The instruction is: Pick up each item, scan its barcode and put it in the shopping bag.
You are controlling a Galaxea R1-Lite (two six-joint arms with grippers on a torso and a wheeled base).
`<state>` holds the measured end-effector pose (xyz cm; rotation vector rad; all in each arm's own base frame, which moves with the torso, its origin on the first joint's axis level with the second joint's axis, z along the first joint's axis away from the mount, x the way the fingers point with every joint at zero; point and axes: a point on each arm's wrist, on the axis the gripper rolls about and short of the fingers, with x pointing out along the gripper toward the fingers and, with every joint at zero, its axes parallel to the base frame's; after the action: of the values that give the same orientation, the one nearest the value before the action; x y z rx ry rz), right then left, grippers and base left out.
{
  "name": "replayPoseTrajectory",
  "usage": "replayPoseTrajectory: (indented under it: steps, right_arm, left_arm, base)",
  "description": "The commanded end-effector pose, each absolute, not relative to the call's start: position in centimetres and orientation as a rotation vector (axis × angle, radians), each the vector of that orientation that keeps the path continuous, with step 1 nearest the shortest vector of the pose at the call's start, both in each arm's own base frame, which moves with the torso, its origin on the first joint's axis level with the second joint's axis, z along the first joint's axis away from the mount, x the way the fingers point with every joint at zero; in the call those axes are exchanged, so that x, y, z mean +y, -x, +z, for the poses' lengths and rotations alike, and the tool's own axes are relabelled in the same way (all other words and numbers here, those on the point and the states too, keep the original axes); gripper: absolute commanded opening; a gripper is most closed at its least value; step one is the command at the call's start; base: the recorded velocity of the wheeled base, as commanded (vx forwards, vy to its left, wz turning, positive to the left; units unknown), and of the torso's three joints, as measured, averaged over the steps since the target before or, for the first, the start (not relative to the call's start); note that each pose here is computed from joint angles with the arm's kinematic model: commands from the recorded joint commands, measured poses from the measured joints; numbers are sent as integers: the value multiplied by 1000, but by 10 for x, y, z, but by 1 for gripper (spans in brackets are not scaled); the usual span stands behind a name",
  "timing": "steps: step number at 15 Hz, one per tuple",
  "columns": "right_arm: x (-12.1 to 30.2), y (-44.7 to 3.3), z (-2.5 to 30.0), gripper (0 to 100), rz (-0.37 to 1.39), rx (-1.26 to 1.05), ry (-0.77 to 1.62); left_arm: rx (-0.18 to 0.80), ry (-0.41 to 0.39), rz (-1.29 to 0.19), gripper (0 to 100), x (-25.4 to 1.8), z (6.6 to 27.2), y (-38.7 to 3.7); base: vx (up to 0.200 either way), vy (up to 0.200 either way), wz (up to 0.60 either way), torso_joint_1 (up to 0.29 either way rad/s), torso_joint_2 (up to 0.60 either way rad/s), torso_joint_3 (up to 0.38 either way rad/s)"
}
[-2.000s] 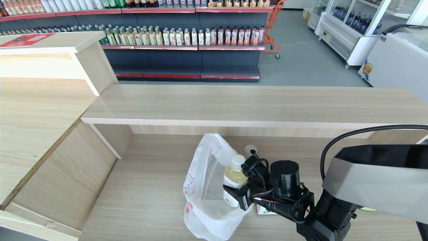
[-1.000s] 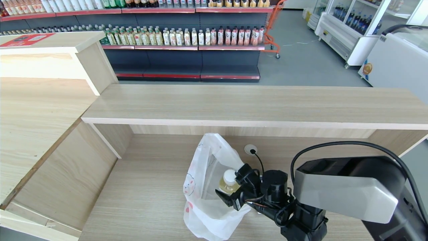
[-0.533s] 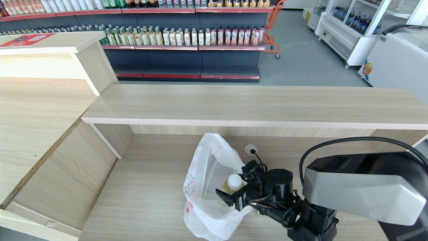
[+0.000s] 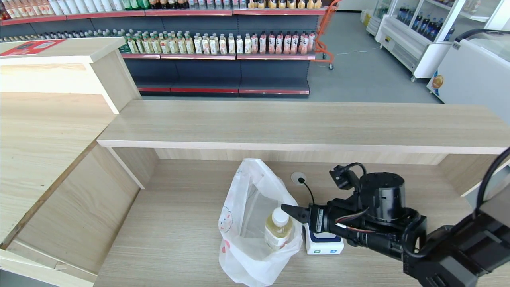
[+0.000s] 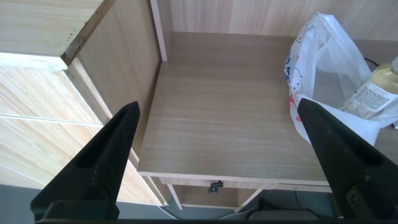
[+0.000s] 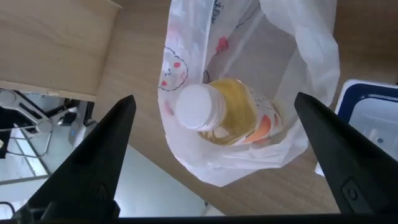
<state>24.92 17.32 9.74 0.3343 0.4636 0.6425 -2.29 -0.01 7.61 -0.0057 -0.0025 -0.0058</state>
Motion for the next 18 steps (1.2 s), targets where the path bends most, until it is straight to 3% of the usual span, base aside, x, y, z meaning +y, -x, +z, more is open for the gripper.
replayPoseTrajectory:
  steps: [1, 3, 5, 13, 18]
  right_arm:
    - [121, -190, 170, 100, 629, 356, -356]
    - [66, -156, 197, 100, 472, 372, -175]
    - [30, -128, 220, 100, 301, 435, -164]
    - [14, -82, 215, 100, 213, 449, -208]
    - [8, -88, 209, 100, 132, 486, -226]
  left_arm:
    - [-3, 6, -6, 100, 0, 76, 23]
    - [-3, 6, -6, 100, 0, 76, 23]
    - [-3, 6, -6, 100, 0, 76, 23]
    - [-3, 8, -6, 100, 0, 76, 23]
    - [-3, 6, -6, 100, 0, 76, 23]
  base:
    - [0, 0, 0, 0, 0, 0]
    - [0, 0, 0, 0, 0, 0]
    - [0, 0, 0, 0, 0, 0]
    - [0, 0, 0, 0, 0, 0]
    - [-200, 0, 0, 3, 5, 2]
